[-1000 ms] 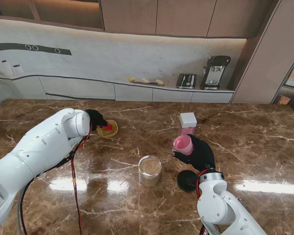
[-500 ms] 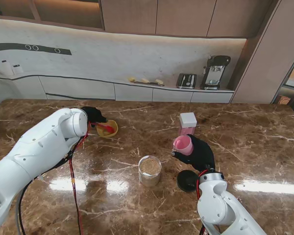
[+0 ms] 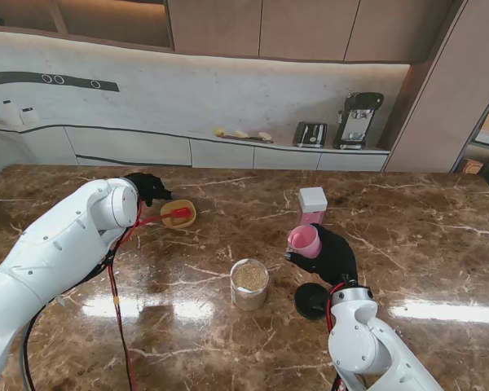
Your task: Measure grain into the airtight container
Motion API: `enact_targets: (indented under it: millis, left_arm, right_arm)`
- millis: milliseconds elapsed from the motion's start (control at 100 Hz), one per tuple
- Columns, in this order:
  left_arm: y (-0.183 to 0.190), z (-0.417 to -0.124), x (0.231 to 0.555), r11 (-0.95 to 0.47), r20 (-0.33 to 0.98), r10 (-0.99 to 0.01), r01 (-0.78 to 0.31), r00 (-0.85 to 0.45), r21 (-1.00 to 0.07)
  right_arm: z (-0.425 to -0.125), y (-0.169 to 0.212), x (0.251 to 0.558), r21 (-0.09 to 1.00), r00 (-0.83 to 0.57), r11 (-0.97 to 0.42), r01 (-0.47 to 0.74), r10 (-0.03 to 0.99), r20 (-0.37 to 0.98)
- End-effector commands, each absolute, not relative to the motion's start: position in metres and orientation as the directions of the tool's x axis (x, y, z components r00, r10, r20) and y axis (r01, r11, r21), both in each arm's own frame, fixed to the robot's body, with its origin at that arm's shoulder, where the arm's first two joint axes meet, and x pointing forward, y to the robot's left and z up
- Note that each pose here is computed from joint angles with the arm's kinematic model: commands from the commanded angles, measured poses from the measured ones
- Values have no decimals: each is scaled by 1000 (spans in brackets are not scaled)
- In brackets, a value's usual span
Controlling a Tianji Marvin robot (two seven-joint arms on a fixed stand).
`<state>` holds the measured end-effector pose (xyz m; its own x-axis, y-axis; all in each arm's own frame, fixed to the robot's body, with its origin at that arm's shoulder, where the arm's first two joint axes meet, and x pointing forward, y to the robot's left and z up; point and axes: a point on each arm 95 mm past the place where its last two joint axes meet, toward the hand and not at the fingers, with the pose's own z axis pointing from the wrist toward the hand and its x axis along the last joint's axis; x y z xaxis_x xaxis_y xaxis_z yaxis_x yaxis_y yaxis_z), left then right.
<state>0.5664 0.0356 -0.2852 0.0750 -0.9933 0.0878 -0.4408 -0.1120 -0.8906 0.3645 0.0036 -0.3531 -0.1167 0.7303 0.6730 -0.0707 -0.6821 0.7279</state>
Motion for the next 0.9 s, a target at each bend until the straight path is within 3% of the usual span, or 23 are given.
enact_targets:
  millis: [0, 310, 890]
  left_arm:
    - [38, -283, 566, -105, 82, -994, -437, 71, -893]
    - [34, -265, 551, -133, 138, -990, -352, 11, -927]
    - [-14, -263, 465, -344, 368, -909, -149, -194, -927]
  right_arm:
    - [-357, 5, 363, 726, -109, -686, -54, 727, 678]
    - [-355, 0, 361, 722, -105, -689, -64, 724, 682]
    - [-356, -24, 355, 669, -58, -734, -118, 678, 733]
